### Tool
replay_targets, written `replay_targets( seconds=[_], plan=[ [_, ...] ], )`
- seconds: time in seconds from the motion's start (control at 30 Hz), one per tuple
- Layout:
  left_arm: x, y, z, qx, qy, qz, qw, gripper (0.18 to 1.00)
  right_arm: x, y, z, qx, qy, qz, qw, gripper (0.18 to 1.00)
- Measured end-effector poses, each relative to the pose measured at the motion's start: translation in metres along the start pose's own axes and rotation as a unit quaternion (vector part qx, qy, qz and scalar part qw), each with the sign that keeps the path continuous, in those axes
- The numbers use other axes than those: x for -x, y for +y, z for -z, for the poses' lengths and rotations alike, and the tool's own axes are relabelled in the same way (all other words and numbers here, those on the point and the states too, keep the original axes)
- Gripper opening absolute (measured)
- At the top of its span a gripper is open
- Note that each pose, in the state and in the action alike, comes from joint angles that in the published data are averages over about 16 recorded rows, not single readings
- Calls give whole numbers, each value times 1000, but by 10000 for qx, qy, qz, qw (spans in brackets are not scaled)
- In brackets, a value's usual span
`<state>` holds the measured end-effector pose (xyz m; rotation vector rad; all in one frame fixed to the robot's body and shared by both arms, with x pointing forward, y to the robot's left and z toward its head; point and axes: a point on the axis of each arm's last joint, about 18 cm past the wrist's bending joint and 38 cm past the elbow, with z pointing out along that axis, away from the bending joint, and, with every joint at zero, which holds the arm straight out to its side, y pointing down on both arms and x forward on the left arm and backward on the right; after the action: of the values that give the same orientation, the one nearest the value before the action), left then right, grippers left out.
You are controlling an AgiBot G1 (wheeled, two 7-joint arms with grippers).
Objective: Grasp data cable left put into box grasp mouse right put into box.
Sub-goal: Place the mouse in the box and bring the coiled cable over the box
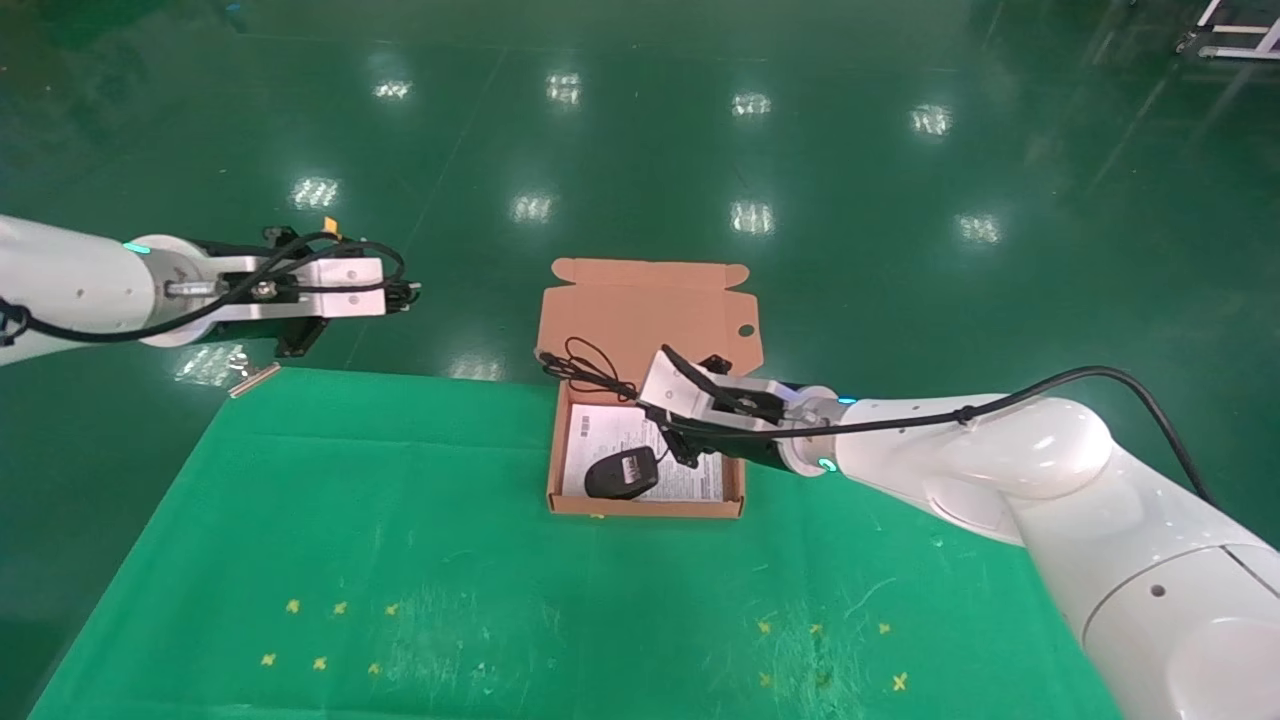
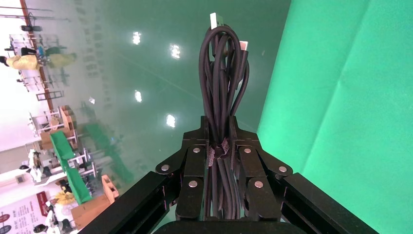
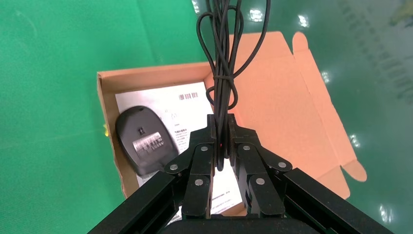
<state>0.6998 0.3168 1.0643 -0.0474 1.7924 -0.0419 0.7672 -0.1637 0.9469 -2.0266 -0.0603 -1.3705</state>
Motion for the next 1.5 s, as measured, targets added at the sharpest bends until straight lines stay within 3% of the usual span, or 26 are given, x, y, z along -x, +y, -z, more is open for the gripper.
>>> replay_targets(
  seconds=[0.4,0.77,1.17,1.5],
  plan=[
    [-7,-17,-5,-181,45,-70,9998,251,5,15,5,136,-78,-98,9998,237],
    [-40,-83,-32,-810,181,-323,9960,251,-16,33,35,210,97,21,9997,344],
    [-103,-169,-71,-1587,322,-589,9850,251,-64,48,115,278,615,331,9972,590],
    [-137,-203,-82,-1976,464,-630,9772,250,-66,43,165,297,831,426,9952,823]
  ],
)
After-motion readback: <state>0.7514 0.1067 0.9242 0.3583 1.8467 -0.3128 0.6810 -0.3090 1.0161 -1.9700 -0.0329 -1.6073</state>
